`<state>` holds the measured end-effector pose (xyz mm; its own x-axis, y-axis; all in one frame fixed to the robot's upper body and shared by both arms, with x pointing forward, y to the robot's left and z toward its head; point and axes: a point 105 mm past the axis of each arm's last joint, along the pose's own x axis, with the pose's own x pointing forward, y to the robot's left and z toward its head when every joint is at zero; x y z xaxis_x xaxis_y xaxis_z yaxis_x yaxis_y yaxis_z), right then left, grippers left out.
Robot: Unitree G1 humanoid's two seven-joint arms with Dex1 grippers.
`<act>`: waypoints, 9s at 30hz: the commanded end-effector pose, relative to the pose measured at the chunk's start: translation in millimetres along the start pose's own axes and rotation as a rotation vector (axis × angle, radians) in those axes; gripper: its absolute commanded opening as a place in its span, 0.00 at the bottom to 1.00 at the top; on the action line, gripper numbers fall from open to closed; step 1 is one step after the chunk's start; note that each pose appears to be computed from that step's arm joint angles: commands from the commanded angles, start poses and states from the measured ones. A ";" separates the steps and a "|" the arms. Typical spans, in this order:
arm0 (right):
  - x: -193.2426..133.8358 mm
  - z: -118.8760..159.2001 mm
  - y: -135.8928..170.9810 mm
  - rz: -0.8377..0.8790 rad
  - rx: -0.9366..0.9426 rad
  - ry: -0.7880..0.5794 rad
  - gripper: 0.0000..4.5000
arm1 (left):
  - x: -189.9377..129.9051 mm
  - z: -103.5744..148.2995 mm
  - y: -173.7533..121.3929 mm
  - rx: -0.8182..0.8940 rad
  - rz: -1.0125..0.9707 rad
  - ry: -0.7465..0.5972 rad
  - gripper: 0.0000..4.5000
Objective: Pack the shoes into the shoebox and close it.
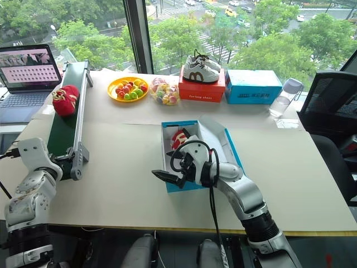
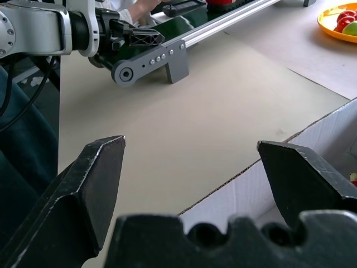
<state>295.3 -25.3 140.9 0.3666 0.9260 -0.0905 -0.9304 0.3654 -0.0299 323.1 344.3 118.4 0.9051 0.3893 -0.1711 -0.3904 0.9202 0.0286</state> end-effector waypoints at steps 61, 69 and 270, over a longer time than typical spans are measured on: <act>14.6 93.2 -45.9 -0.195 0.931 -0.315 1.00 | -142.6 59.1 -254.4 -0.325 -1.277 -0.213 0.68; 9.6 95.5 -53.4 -0.243 0.921 -0.351 0.89 | -149.8 55.6 -263.5 -0.296 -1.310 -0.194 0.67; -83.2 67.5 -165.1 -0.676 0.316 -0.262 0.02 | -53.3 32.0 -105.3 -0.094 -0.385 -0.197 1.00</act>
<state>403.8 -112.9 252.6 0.7179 0.6640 0.2091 -0.6845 0.6185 0.3859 320.7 220.1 143.7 0.9991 -0.0347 -0.0228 0.0325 0.9954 -0.0901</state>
